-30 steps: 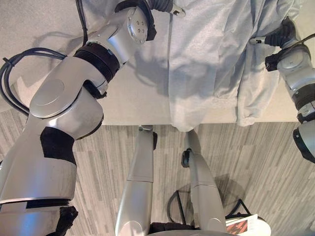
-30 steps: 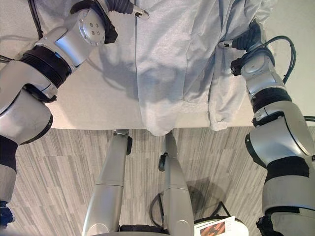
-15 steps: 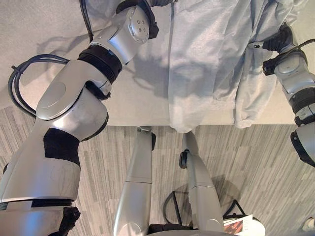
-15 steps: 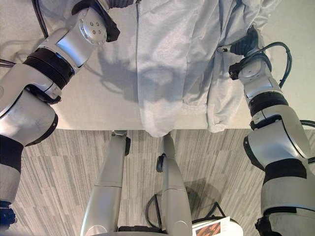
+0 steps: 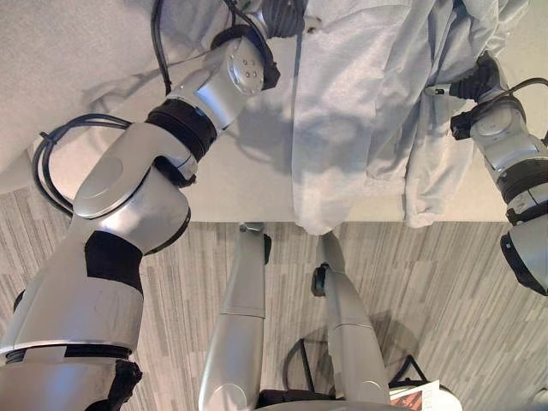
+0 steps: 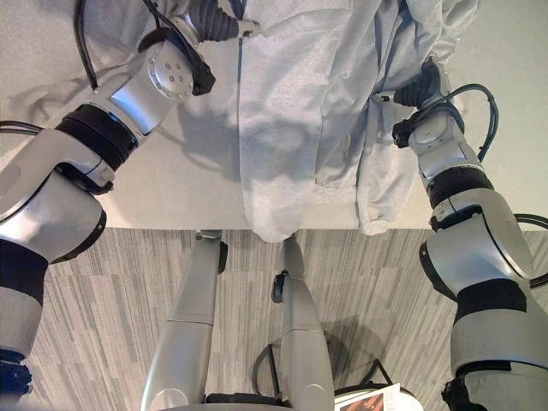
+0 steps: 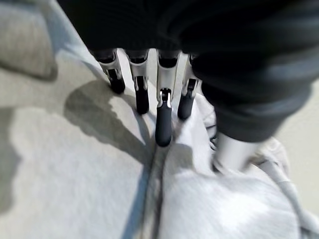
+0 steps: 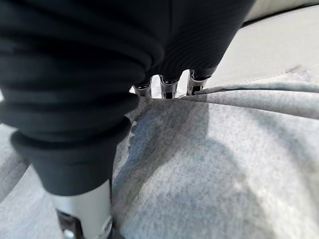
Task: Hang the clothes on the sofa on the clothes rack.
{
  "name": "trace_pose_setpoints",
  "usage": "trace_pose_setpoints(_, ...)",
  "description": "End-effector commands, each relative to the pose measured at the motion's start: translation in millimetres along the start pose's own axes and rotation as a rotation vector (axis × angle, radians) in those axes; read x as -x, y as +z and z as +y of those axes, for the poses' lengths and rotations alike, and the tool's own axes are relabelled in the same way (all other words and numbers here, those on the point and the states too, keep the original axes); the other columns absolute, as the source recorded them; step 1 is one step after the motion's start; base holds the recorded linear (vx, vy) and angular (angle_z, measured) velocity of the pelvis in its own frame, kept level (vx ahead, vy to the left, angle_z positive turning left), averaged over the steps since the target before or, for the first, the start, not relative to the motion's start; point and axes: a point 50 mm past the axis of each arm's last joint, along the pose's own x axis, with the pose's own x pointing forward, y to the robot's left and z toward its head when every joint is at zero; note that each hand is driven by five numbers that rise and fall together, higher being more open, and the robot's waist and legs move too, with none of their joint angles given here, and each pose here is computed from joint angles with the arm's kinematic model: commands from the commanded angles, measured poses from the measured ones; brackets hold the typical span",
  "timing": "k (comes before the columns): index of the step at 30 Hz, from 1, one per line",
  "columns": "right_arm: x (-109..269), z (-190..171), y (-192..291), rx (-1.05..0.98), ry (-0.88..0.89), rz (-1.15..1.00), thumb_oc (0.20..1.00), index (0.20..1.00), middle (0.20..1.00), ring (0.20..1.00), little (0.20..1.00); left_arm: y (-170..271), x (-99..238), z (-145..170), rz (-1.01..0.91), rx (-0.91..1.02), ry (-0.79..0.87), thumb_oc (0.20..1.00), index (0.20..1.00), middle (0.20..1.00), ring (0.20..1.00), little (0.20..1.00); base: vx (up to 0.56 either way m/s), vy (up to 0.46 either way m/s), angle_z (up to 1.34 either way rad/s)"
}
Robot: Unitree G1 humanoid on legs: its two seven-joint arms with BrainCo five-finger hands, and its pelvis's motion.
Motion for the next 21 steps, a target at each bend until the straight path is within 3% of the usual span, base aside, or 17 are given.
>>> trace_pose_setpoints(1,12.4,-0.3,-52.1,0.093,0.062,0.153,1.000,1.000,1.000,1.000,1.000,-24.9,12.5,-30.3,0.085,-0.026,-0.134,1.000,1.000,1.000,1.000,1.000,-0.01,-0.055,-0.01)
trace_pose_setpoints(13,23.9,1.2,-85.2,0.152,0.097,0.284,1.000,1.000,1.000,1.000,1.000,-9.0,17.9,-48.7,0.003,-0.037,-0.192,1.000,1.000,1.000,1.000,1.000,0.00,-0.020,0.00)
trace_pose_setpoints(21,22.2,4.7,-80.2,0.161,0.102,0.275,1.000,1.000,1.000,1.000,1.000,-29.7,11.3,-39.0,0.117,-0.186,-0.174,1.000,1.000,1.000,1.000,1.000,0.00,-0.039,0.02)
